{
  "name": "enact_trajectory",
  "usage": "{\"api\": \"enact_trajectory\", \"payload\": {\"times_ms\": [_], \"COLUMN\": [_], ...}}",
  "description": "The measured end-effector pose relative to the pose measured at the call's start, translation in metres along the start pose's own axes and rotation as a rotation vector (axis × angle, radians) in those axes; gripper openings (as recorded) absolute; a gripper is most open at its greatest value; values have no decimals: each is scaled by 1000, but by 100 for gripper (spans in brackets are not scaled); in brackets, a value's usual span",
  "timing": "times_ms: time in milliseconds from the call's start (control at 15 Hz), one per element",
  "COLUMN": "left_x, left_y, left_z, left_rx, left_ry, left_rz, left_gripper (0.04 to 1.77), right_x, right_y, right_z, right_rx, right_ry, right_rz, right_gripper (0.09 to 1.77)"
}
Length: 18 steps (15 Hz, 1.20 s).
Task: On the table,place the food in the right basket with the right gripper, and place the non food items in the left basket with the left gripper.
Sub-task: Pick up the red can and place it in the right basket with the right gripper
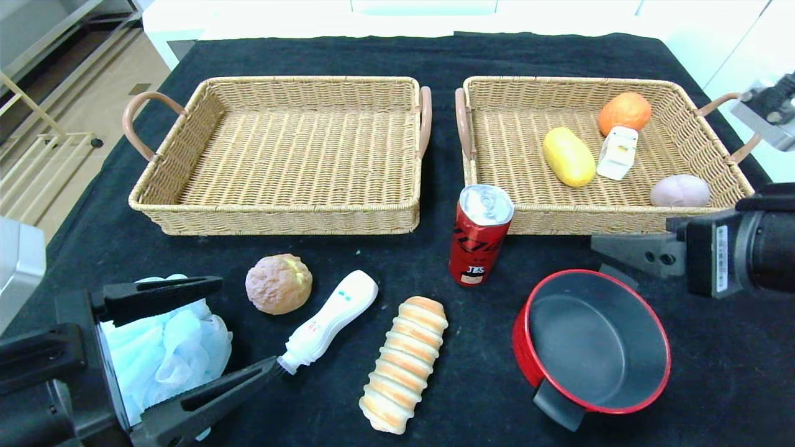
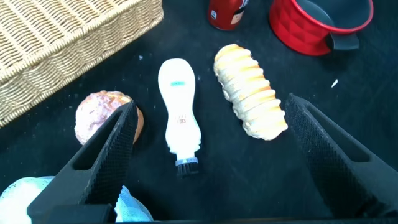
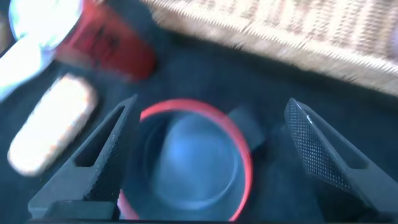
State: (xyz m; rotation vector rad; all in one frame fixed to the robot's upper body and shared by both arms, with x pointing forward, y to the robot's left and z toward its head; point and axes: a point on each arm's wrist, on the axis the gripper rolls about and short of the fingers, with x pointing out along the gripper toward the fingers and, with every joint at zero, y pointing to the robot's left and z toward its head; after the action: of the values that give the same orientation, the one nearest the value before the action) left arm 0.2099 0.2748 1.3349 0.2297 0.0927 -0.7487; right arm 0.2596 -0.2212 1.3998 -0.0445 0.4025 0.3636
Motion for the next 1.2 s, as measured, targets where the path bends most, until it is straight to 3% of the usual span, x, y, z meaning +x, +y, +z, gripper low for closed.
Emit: {"api": "enact_trajectory", "payload": {"times_ms": [200, 400, 533, 667, 933, 1067, 1200], "left_x": [0, 1, 2, 2, 2, 3, 3], "left_y": [0, 0, 1, 1, 1, 1, 1], "left_z": [-1, -1, -1, -1, 0, 0, 0], "left_rx": [-1, -1, -3, -3, -3, -4, -4], "left_ry": [3, 4, 6, 7, 5, 6, 5], "left_rz": [0, 1, 0, 0, 1, 0, 1], "left_gripper": [172, 172, 172, 172, 172, 172, 172], "right_x": [-13, -16, -9, 3, 20, 28, 39], "right_y": [4, 13, 24, 36, 51, 60, 66], "right_z": [-16, -26, -24, -26, -36, -32, -32], "right_rx": [-24, -77, -96, -128, -164, -150, -162], "right_ry": [25, 42, -11, -53, -19, -82, -109], "right_rz": [97, 150, 191, 193, 207, 225, 179], "right_gripper": [170, 170, 170, 170, 170, 170, 170]}}
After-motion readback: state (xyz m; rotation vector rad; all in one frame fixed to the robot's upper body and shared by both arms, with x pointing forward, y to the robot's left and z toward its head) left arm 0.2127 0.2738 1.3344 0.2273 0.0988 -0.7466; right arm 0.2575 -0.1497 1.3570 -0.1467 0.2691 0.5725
